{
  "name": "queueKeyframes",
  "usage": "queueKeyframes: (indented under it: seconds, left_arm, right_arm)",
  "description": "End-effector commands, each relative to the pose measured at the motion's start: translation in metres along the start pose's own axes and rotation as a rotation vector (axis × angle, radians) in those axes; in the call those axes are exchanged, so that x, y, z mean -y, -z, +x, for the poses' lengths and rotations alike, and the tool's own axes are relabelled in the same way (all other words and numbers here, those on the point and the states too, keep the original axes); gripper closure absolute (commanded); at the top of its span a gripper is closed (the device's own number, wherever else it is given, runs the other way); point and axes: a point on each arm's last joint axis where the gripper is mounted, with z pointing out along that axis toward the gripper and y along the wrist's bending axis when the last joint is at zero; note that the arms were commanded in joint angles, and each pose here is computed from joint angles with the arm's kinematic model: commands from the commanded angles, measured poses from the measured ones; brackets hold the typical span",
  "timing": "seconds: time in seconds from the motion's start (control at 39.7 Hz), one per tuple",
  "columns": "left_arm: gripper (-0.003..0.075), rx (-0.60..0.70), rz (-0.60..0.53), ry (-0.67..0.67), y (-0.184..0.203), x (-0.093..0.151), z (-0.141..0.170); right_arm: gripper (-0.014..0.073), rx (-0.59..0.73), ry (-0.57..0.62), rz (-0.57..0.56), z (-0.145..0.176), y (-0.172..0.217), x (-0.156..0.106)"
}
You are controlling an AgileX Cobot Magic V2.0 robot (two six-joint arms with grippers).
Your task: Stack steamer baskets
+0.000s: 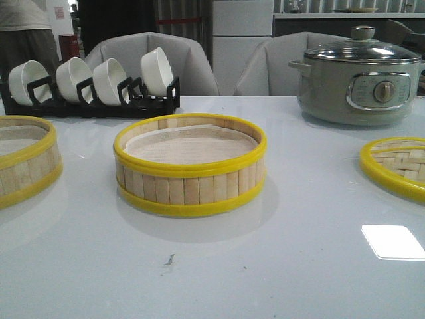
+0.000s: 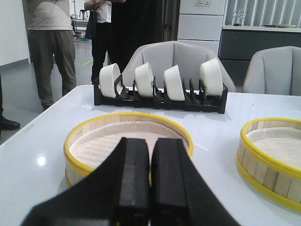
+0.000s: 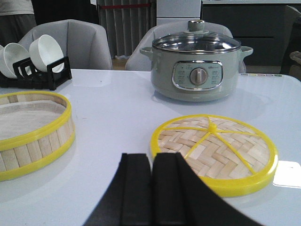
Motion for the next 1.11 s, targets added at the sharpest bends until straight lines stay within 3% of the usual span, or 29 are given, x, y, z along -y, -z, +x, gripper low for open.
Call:
queueKeyframes:
  seconds: [0.0,0.78,0.86,0.96,1.08]
  left_arm:
    - [0.0626,0.104,0.017,0.004,0.002,0.001,-0.009]
    - [0.0626,0.104,0.017,-0.007,0.002,0.001,-0.009]
    - [0.0626,0.108,0.025,0.065,0.002,0.002,-0.011]
    - [0.0626,0.095,0.037,0.113,0.0,0.003,-0.029]
    - [0.0626,0.005,0.068,0.111,-0.017,0.012,-0.088]
  right_arm:
    - [0.0538,0.121,0.001,0.005,-0.014,0.003,0.0]
    - [0.0538,0.121,0.001,0.005,-0.014,0.003,0.0]
    - [0.0538,0.121,0.001,0.005,-0.014,0.003,0.0]
    - [0.0538,0.121,0.001,0.005,-0.014,0.003,0.0]
    - [0.0538,0.121,0.001,0.005,-0.014,0.003,0.0]
